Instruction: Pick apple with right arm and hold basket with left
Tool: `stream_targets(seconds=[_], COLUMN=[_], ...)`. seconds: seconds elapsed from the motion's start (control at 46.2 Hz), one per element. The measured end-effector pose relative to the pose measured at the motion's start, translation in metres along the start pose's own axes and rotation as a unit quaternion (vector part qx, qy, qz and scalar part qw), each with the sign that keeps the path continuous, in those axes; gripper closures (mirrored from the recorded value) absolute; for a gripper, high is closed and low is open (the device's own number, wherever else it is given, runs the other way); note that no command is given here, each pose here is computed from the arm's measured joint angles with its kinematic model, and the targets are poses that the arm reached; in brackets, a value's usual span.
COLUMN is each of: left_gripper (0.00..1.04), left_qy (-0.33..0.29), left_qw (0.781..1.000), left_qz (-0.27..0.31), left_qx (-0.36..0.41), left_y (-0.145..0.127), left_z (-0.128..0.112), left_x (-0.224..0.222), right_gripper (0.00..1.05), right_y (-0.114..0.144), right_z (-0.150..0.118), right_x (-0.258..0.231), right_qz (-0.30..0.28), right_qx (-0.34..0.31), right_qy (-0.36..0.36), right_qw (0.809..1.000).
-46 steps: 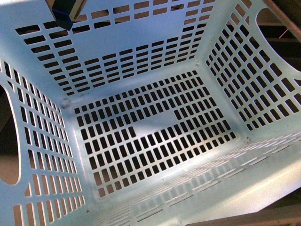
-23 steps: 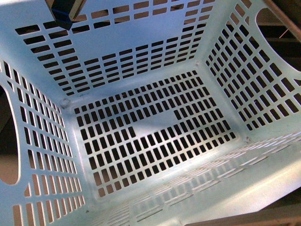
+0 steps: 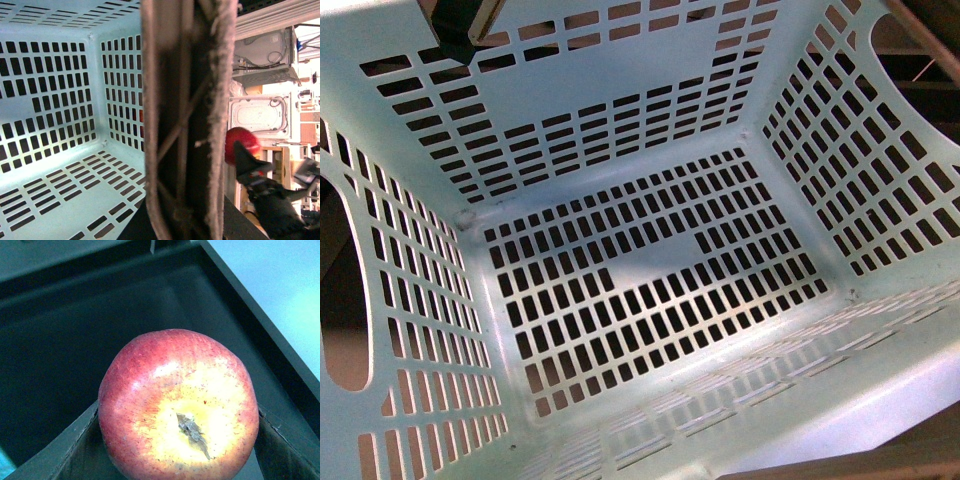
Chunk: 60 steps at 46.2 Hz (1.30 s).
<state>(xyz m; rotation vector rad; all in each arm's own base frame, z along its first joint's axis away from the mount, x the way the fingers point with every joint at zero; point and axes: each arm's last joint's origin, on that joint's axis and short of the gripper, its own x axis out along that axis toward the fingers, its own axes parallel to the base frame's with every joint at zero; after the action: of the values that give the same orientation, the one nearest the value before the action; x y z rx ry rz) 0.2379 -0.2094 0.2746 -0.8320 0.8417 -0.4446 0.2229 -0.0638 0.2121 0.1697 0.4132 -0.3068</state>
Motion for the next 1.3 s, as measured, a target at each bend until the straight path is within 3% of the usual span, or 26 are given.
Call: stream_targets(seconds=[0.26,0.433,0.627,0.779,0.93,1.06,1.19,1.298], left_gripper=[0.99,0.99,0.99,0.99,0.99,0.99,0.99,0.99], left_qy=[0.0,0.0,-0.002,-0.001,-0.001,0.001,0.0,-0.003], left_qw=[1.0,1.0,1.0,1.0,1.0,1.0,1.0,1.0], left_qz=[0.0,0.0,0.001,0.001,0.001,0.0,0.004,0.006], left_qx=[0.0,0.0,0.0,0.0,0.0,0.0,0.0,0.001], left_y=[0.0,0.0,0.0,0.0,0.0,0.0,0.001,0.001], left_z=[0.0,0.0,0.0,0.0,0.0,0.0,0.0,0.0], left_x=[0.0,0.0,0.0,0.0,0.0,0.0,0.001,0.001], right_gripper=[0.32,0.32,0.32,0.3,0.07,0.09,0.09,0.09], right_y=[0.069,0.125,0.154,0.156,0.153,0.144,0.125,0.117], right_z=[0.037,0.018,-0.01,-0.025,-0.03,-0.027,-0.017,-0.014], right_x=[-0.044,-0.054,-0.061,-0.061,-0.062,-0.068,-0.074,-0.076], right_qz=[0.114,0.197,0.247,0.241,0.229,0.215,0.15,0.13], right_qx=[0.024,0.003,-0.014,-0.009,-0.002,0.003,0.02,0.03], right_qy=[-0.074,-0.041,0.005,0.028,0.039,0.03,-0.001,-0.015], right_qw=[0.99,0.979,0.969,0.97,0.973,0.976,0.988,0.991])
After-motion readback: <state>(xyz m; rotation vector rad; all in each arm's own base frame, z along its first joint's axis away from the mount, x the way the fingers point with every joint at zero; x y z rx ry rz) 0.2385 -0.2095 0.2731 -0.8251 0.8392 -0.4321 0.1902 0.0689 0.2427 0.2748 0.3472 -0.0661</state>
